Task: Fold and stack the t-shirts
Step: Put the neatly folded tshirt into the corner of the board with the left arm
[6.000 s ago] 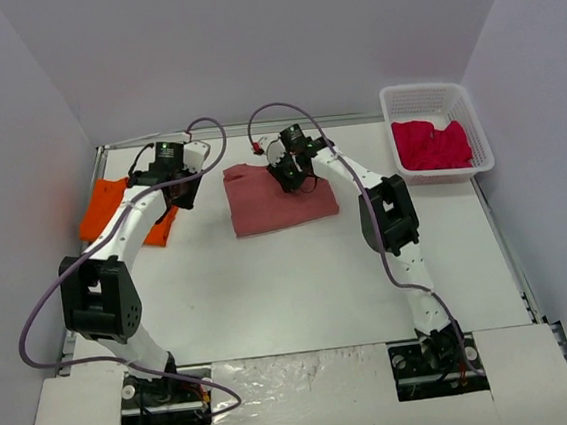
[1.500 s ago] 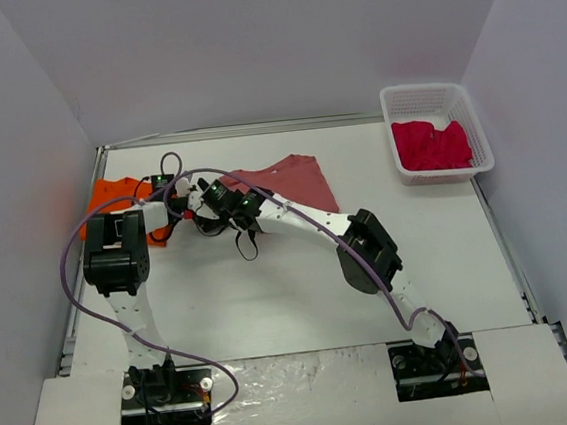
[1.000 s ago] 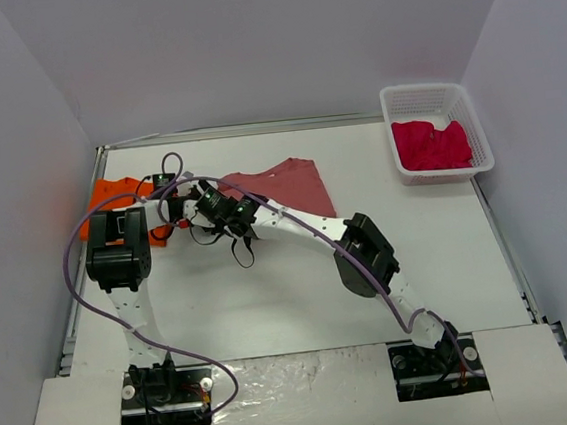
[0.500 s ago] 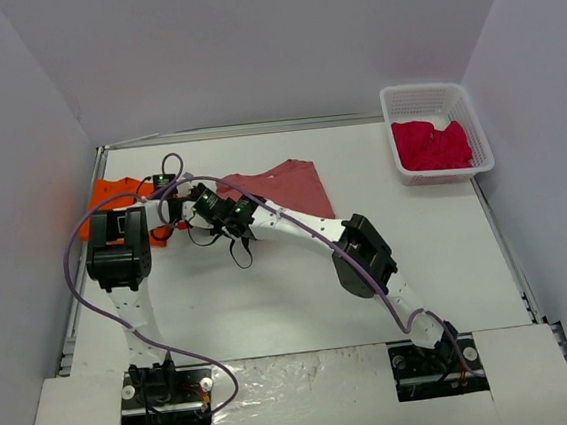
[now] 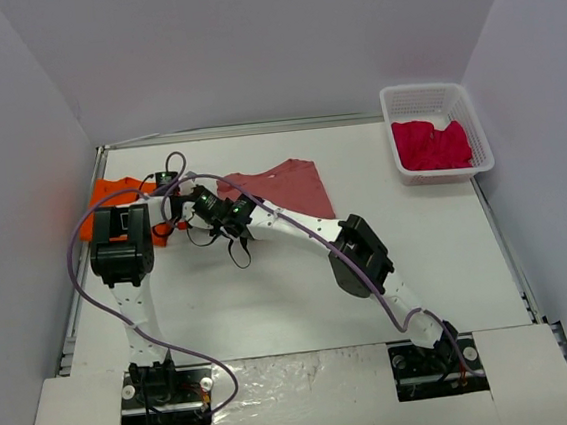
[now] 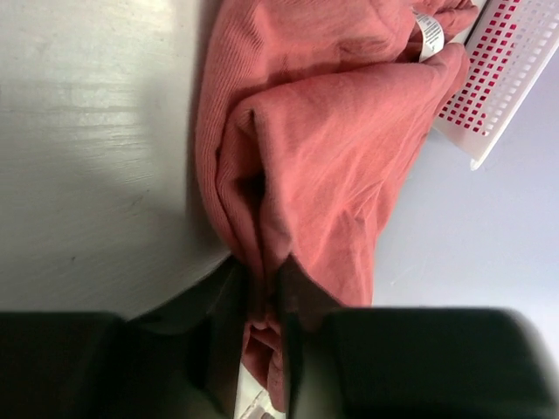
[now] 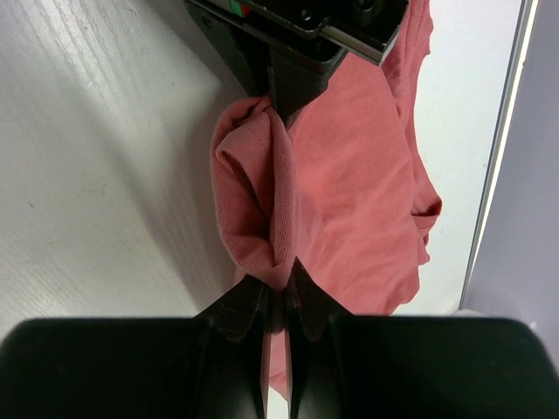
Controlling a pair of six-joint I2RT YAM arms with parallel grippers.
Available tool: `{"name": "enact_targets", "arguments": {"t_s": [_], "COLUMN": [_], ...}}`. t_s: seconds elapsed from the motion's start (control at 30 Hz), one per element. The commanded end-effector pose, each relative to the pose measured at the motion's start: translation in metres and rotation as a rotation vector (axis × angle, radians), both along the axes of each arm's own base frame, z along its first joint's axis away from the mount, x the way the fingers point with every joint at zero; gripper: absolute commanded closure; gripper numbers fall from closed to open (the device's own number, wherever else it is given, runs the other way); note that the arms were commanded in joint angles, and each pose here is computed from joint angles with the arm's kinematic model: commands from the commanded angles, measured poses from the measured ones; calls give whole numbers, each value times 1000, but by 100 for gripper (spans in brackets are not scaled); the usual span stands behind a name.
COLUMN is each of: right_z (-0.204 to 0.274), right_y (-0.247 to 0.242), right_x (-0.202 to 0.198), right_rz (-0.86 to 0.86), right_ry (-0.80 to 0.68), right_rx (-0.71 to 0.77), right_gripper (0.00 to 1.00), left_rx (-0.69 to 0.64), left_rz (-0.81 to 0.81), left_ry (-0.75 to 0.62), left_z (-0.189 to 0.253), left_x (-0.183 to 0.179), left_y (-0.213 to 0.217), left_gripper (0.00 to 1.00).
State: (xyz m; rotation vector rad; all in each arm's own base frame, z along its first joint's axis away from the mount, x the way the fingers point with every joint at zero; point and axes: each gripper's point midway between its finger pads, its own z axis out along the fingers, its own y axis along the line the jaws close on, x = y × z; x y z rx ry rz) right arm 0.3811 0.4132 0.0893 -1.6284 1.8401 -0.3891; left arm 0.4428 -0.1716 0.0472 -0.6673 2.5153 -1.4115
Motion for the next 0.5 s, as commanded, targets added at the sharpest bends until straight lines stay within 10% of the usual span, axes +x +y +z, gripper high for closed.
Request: {"name": "enact_targets", "arguments": {"t_s": [0.0, 0.27, 0.37, 0.47], "right_z": [12, 8, 9, 16], "right_y": [25, 27, 28, 29], "right_x": [-18, -21, -22, -25], "right_rz": [62, 69, 69, 72], "right_ry": [-17, -8, -7, 7], "right_rx": [14, 7, 13, 45], "right_gripper": [100, 99, 61, 45], "left_rx": [1, 38, 67, 98], "left_rz": [-56, -101, -116, -121], "left_ry": [-35, -57, -66, -73], "left_z": [10, 11, 12, 13], "left_x": [3, 2, 0, -1], "left_y": [-14, -12, -9, -7], "left_gripper": [93, 98, 98, 98]}}
